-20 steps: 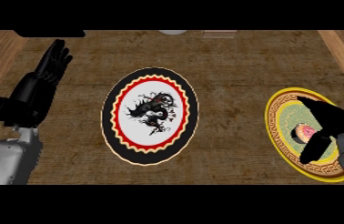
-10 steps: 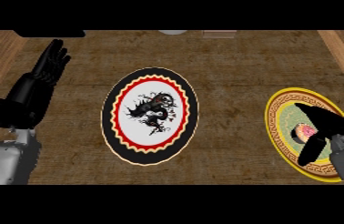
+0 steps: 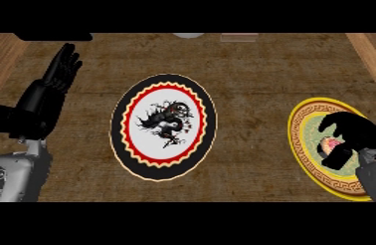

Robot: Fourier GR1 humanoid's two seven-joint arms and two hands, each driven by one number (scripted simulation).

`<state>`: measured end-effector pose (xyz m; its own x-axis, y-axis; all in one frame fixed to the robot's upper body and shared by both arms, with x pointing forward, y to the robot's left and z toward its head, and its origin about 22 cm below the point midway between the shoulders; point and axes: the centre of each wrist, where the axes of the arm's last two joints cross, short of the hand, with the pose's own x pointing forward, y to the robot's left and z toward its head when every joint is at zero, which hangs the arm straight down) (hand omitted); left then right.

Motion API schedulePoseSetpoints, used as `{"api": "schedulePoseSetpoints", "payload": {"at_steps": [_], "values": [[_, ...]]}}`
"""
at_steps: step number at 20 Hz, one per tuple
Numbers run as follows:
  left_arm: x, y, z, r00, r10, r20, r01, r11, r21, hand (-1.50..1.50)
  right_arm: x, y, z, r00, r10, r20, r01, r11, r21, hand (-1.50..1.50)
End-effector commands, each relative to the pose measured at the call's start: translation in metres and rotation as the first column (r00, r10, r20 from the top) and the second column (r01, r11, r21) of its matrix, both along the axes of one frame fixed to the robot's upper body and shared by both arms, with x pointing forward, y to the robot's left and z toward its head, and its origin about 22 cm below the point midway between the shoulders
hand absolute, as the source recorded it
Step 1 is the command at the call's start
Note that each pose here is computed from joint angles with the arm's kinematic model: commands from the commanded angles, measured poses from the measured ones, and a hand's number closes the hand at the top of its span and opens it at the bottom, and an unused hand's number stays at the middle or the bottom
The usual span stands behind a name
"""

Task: Pick the cupcake from the plate and place it in the plate

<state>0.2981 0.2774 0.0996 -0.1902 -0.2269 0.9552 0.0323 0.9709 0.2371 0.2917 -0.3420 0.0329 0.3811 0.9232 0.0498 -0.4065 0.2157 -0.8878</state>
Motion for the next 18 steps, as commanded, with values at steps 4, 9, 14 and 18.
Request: {"api": "schedulePoseSetpoints", "payload": {"at_steps": [4,9,14,18], "values": [[-0.015,0.004,-0.009,1.0,0.004,0.001,-0.004,1.0,-0.005,0.0,-0.012,-0.002,-0.004,0.966,0.122,0.227,-0.1,0.99,-0.103,1.5],[-0.003,0.017,-0.001,1.0,-0.024,0.019,0.024,1.0,0.002,0.0,0.016,-0.029,0.008,0.893,0.364,0.265,-0.335,0.93,-0.149,1.5],[0.008,0.014,0.01,1.0,0.01,0.008,-0.01,1.0,0.002,0.0,0.028,-0.01,0.039,0.809,0.433,0.396,-0.439,0.895,-0.081,1.5],[-0.003,-0.001,-0.009,1.0,0.009,0.002,-0.009,1.0,-0.008,0.0,0.023,0.005,0.068,0.705,0.466,0.536,-0.56,0.828,0.018,1.5]]}}
